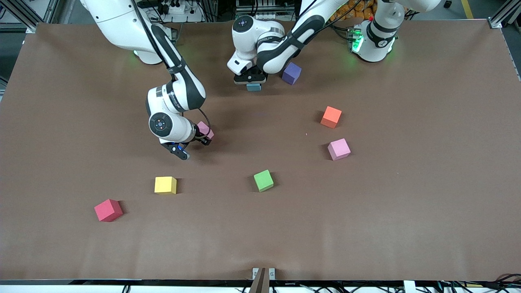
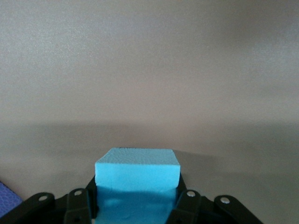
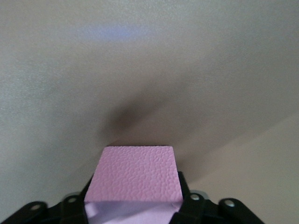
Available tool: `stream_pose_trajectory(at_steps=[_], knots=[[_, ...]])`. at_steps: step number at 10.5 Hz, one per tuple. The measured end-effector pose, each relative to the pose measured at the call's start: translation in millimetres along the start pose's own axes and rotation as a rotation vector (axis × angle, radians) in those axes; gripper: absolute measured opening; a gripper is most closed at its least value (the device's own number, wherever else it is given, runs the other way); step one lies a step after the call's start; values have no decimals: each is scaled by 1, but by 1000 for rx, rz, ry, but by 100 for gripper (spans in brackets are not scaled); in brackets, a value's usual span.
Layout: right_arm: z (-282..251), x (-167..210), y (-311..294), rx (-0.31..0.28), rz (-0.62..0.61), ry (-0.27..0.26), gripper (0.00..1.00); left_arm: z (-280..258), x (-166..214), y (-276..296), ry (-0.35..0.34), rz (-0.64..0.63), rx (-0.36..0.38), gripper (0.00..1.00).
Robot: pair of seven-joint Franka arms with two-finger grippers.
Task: Arrange blocks into number 1
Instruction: 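Place the cyan cube at the table center with the left gripper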
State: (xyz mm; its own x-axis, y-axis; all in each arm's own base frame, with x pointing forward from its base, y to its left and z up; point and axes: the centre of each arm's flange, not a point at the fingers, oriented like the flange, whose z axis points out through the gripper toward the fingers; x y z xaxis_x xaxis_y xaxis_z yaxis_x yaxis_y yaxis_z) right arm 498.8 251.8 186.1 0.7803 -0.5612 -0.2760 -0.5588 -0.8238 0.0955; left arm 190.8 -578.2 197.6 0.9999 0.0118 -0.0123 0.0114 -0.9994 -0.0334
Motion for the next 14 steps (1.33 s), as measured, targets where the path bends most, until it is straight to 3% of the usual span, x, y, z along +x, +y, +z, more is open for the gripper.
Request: stream_pose_trajectory(at_steps=[5, 9, 14], knots=[[-10, 3, -3, 20, -67, 15, 60, -27, 28, 20, 30, 47, -63, 59], [-33, 14, -6, 57, -175, 44, 60, -23, 71, 28, 41, 128, -59, 56], [-55, 36, 4, 83, -297, 77, 60, -8, 71, 36, 19, 160, -55, 56]])
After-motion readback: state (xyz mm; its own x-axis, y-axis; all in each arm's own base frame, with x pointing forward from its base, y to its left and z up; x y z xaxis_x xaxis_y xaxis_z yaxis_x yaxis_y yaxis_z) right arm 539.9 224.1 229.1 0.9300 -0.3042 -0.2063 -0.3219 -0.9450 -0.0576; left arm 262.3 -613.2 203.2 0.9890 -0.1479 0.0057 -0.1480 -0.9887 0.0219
